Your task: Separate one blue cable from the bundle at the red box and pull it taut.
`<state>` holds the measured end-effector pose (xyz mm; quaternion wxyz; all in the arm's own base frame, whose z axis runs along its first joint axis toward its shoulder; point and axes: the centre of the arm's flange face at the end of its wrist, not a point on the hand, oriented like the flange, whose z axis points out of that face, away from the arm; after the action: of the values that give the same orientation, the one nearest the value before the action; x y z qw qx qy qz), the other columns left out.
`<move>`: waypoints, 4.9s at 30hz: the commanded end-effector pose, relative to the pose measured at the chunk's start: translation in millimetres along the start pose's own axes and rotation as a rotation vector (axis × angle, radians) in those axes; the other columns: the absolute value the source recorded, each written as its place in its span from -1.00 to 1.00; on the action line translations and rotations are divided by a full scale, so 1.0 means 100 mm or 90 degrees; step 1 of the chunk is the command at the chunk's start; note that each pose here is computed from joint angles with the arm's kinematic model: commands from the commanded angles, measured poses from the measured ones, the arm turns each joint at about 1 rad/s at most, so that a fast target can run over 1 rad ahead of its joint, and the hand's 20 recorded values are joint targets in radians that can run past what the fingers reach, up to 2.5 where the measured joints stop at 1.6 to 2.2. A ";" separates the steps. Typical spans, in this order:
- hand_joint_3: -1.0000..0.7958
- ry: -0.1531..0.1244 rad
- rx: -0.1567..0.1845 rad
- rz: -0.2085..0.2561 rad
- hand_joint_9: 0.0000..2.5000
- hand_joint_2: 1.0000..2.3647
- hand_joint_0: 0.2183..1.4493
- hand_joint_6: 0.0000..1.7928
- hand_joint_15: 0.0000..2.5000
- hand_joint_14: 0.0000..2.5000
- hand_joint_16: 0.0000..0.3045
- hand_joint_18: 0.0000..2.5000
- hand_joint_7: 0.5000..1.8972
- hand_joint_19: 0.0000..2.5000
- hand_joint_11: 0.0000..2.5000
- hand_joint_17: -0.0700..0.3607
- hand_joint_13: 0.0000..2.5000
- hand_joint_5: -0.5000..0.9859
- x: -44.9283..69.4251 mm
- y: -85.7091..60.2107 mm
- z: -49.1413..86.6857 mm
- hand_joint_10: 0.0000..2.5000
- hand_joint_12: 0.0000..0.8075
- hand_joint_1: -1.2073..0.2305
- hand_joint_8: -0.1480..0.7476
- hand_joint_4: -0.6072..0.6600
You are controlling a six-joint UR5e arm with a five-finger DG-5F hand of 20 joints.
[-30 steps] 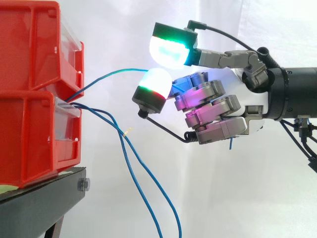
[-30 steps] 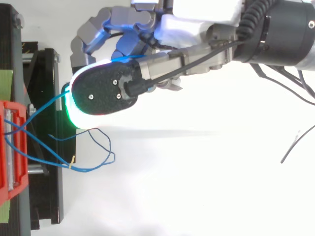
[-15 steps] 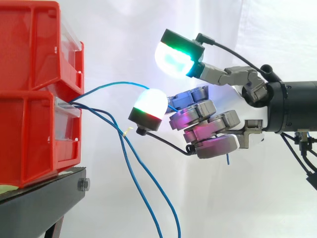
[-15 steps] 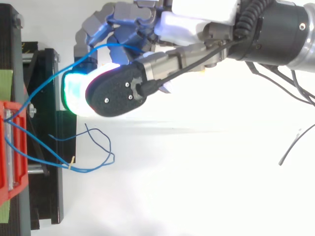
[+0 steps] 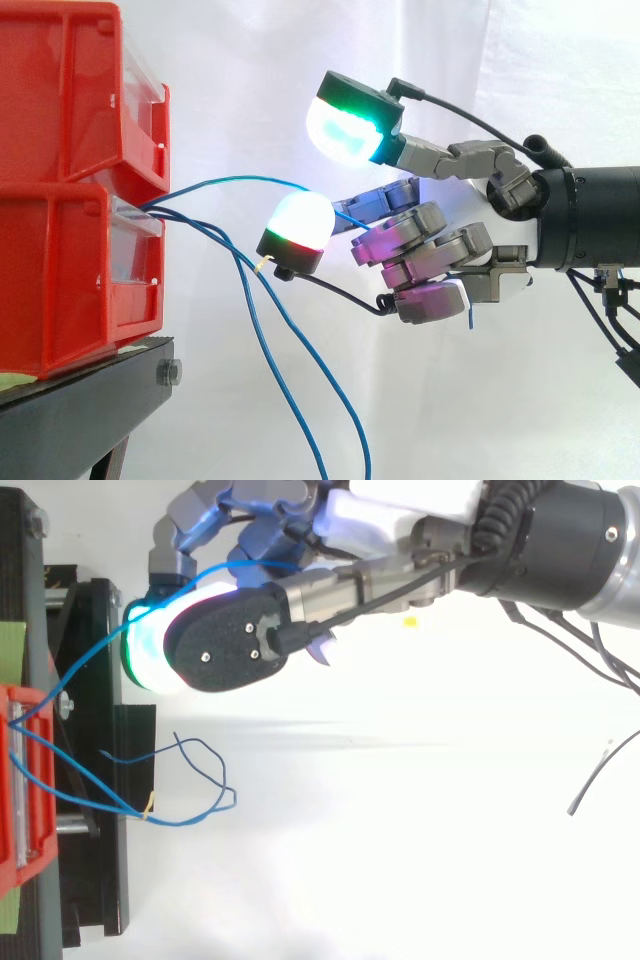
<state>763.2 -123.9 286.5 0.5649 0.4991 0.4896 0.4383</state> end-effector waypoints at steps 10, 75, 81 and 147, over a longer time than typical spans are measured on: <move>-0.44 -0.012 0.008 -0.003 -0.01 -1.00 -0.54 -0.06 -0.09 1.00 0.71 1.00 -0.51 -0.45 1.00 0.23 0.54 -0.60 0.11 -0.10 -0.04 1.00 0.59 -0.01 0.61 0.46; 0.00 0.020 -0.020 0.016 0.15 -0.98 -0.40 0.03 0.06 1.00 0.71 1.00 -0.53 -0.29 1.00 0.23 0.55 -0.57 -0.21 -0.01 0.01 1.00 0.48 -0.30 0.42 0.26; 0.00 0.028 -0.007 0.014 0.11 -0.98 -0.39 0.03 0.06 1.00 0.67 1.00 -0.53 -0.29 1.00 0.21 0.51 -0.57 -0.18 -0.02 -0.01 1.00 0.46 -0.31 0.41 0.18; 0.16 0.151 0.053 0.064 -0.67 -0.83 -0.38 -0.02 -0.11 1.00 -0.57 0.06 -0.23 -0.43 0.54 0.02 -0.22 -0.49 0.40 -0.05 -0.18 1.00 0.25 -0.33 0.04 -0.22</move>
<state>753.3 -86.4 270.9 0.4681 0.5009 0.5345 0.4942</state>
